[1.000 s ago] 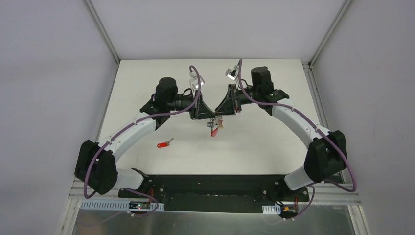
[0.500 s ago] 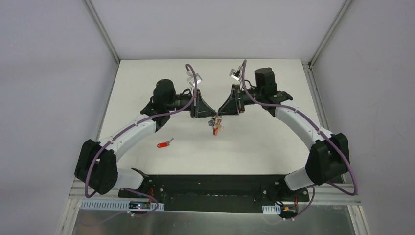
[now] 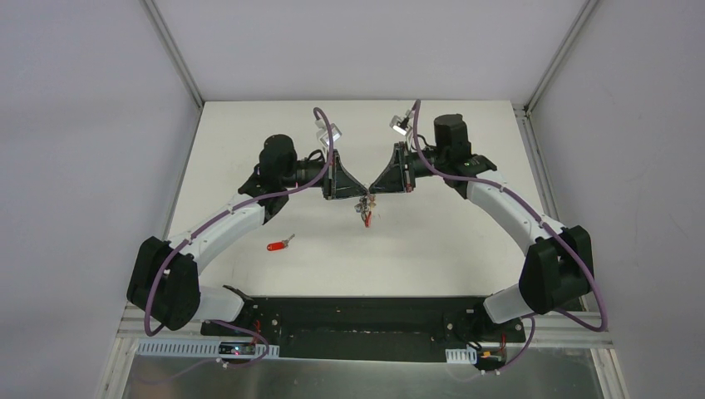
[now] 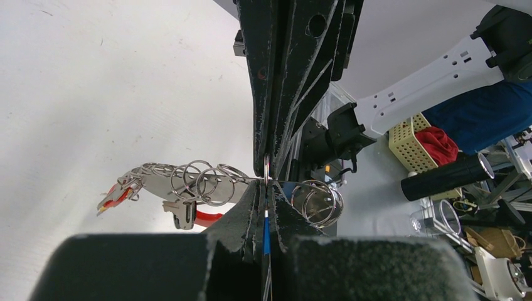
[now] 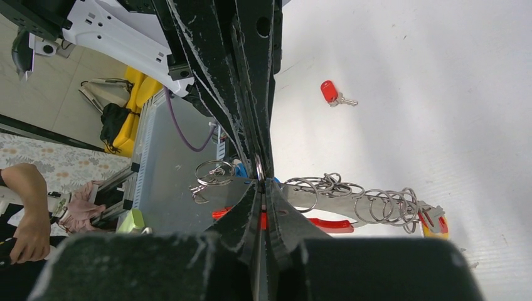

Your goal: Put the keys on the keyring

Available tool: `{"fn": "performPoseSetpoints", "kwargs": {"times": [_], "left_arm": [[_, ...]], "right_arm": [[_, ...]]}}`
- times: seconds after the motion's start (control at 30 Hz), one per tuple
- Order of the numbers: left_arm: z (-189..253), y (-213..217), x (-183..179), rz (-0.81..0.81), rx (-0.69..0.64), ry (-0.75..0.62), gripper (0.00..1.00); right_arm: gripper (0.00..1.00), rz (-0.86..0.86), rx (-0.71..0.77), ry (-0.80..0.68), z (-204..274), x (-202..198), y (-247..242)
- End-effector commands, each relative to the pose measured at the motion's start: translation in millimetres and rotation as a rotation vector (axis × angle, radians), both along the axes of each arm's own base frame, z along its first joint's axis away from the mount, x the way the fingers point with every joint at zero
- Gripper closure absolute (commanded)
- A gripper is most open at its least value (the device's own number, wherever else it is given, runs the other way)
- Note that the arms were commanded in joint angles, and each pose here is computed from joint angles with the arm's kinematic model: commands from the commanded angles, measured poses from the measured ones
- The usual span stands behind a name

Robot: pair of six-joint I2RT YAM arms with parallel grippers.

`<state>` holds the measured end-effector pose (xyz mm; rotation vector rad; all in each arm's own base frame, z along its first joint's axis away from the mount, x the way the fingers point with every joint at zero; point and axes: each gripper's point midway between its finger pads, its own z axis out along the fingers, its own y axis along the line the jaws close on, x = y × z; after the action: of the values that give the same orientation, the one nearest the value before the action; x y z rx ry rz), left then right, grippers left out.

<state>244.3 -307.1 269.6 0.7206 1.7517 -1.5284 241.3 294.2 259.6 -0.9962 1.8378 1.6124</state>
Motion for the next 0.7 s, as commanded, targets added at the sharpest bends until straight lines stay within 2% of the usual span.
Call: {"fn": "performPoseSetpoints", "kwargs": {"times": [0.0, 0.23, 0.3, 0.47, 0.57, 0.67], "left_arm": [[18.1, 2.6, -0.8, 0.002, -0.040, -0.078, 1.00], [11.8, 7.7, -2.8, -0.003, 0.013, -0.151, 1.00], [12.1, 10.6, -5.7, -0.019, 0.046, -0.182, 0.93], [10.7, 18.6, -11.2, -0.055, 0.140, -0.248, 0.67], [9.1, 19.9, -11.7, -0.072, 0.170, -0.253, 0.59], [8.5, 17.6, -10.7, -0.090, 0.180, -0.245, 0.57]], "right_arm": [[0.98, 0.027, 0.055, -0.047, 21.6, -3.9, -0.2], [1.00, 0.002, -0.009, -0.090, 15.2, -1.6, -4.1], [1.00, 0.006, -0.041, -0.116, 11.4, -2.4, -5.9], [1.00, 0.075, -0.160, -0.153, -5.3, -18.1, -4.5], [1.00, 0.127, -0.224, -0.167, -15.4, -30.2, -0.1], [1.00, 0.154, -0.253, -0.191, -18.7, -37.7, 3.9]]}}
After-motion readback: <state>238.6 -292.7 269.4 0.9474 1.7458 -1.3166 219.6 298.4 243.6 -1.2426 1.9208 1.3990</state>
